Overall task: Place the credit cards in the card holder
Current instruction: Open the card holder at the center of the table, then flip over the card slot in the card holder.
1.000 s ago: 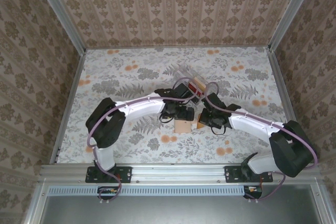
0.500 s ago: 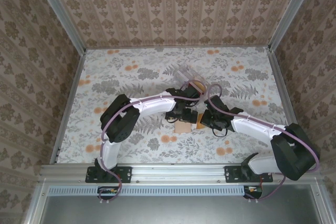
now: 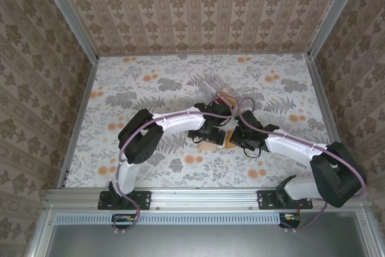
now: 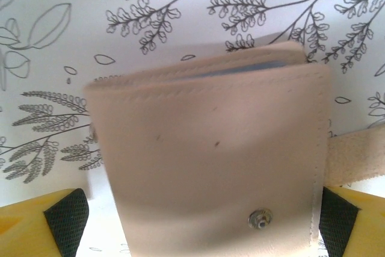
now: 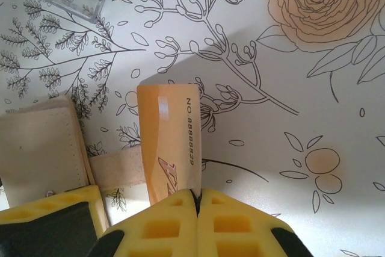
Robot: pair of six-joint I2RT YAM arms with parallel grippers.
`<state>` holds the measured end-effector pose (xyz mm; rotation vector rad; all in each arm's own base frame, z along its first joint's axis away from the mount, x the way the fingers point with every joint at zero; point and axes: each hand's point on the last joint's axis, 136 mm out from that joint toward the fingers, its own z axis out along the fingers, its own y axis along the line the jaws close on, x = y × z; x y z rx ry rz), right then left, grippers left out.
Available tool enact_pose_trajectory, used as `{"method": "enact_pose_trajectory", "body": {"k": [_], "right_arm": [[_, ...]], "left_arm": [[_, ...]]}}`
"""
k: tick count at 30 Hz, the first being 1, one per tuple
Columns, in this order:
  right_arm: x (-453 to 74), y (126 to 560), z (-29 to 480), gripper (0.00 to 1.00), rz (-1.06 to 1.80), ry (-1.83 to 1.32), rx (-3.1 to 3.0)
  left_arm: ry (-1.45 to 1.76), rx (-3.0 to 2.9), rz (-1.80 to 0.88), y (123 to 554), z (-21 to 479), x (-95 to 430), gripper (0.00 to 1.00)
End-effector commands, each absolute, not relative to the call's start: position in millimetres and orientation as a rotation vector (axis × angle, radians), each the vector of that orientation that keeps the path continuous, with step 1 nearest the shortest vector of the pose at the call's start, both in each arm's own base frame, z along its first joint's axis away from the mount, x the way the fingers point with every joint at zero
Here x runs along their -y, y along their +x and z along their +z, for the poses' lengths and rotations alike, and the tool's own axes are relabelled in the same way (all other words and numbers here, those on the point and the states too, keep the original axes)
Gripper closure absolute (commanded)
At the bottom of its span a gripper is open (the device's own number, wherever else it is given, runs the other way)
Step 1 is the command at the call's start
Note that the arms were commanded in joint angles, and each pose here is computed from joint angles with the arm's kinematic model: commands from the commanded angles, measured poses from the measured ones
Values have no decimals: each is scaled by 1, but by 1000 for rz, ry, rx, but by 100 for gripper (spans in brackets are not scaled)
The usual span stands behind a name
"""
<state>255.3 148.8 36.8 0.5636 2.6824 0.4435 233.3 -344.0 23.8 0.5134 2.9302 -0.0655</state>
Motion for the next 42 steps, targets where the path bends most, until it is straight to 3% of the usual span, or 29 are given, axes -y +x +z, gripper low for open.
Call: {"method": "enact_pose_trajectory", "body": {"k": [1, 12, 21, 28, 36, 42], "right_arm": [[-126, 230, 15, 94, 296, 615, -2779], [-126, 233, 13, 95, 276, 614, -2787], [-128, 237, 16, 95, 284, 597, -2786], [-131, 240, 24, 96, 328, 569, -2780], [-155, 257, 71, 95, 546, 458, -2684], [-183, 262, 105, 94, 774, 351, -2616]], "left_arm": [[533, -2881, 47, 237, 44, 324, 4], [513, -2823, -31, 238, 70, 320, 20], [455, -2802, -41, 243, 78, 306, 58], [386, -2777, -164, 244, 90, 301, 98], [199, -2777, -641, 231, 91, 315, 100], [32, -2770, -851, 223, 77, 323, 100]]}}
